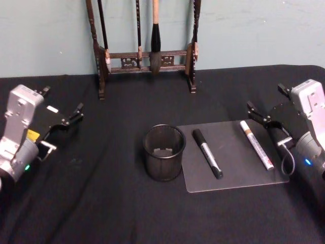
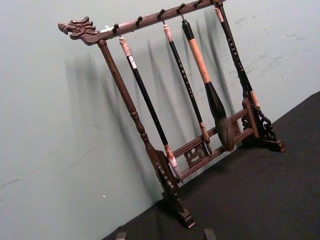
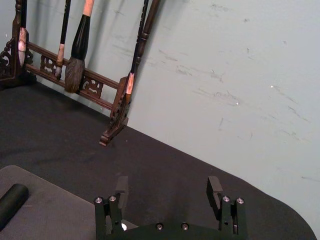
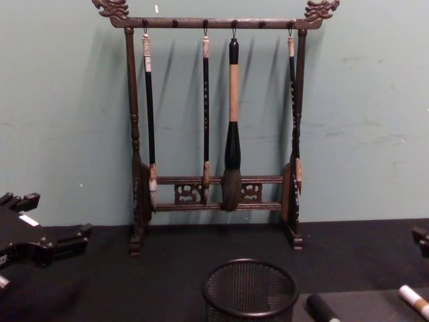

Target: Pick up the water-based marker from the table and place it into the pen holder.

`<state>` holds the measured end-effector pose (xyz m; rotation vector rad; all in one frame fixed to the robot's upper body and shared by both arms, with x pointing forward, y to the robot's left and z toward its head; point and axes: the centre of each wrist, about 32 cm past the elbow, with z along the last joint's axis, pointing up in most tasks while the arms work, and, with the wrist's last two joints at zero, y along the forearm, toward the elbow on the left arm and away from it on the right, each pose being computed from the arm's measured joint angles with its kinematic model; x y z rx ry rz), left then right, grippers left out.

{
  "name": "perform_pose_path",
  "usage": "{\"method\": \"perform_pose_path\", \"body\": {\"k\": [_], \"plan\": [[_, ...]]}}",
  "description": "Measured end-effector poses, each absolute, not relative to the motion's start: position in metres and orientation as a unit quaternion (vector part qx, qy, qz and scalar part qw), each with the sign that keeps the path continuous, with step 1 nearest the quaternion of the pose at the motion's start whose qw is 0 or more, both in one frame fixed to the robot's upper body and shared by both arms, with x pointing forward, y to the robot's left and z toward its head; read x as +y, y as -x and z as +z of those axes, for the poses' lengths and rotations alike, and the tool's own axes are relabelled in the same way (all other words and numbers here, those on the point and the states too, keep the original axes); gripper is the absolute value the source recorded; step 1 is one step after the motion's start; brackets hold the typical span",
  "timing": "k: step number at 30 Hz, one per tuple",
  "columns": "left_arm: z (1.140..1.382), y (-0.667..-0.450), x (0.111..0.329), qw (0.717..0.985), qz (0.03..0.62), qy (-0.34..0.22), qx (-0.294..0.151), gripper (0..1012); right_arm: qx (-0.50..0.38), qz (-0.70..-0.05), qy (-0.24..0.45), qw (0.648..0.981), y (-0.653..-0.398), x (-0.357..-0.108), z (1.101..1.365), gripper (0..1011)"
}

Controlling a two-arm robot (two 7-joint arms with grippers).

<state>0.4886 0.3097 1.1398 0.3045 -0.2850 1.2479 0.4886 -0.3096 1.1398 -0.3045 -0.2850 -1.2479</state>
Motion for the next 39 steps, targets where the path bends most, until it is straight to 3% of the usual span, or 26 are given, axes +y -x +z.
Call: {"method": "perform_pose_path", "body": {"k": [39], "plan": [[1.1398, -0.4886, 0.3097, 0.791, 0.58, -0.141, -0.132, 1001, -0.132, -0.58, 0.142, 0.791, -0.4886, -0.3097, 1.1398, 1003]]}}
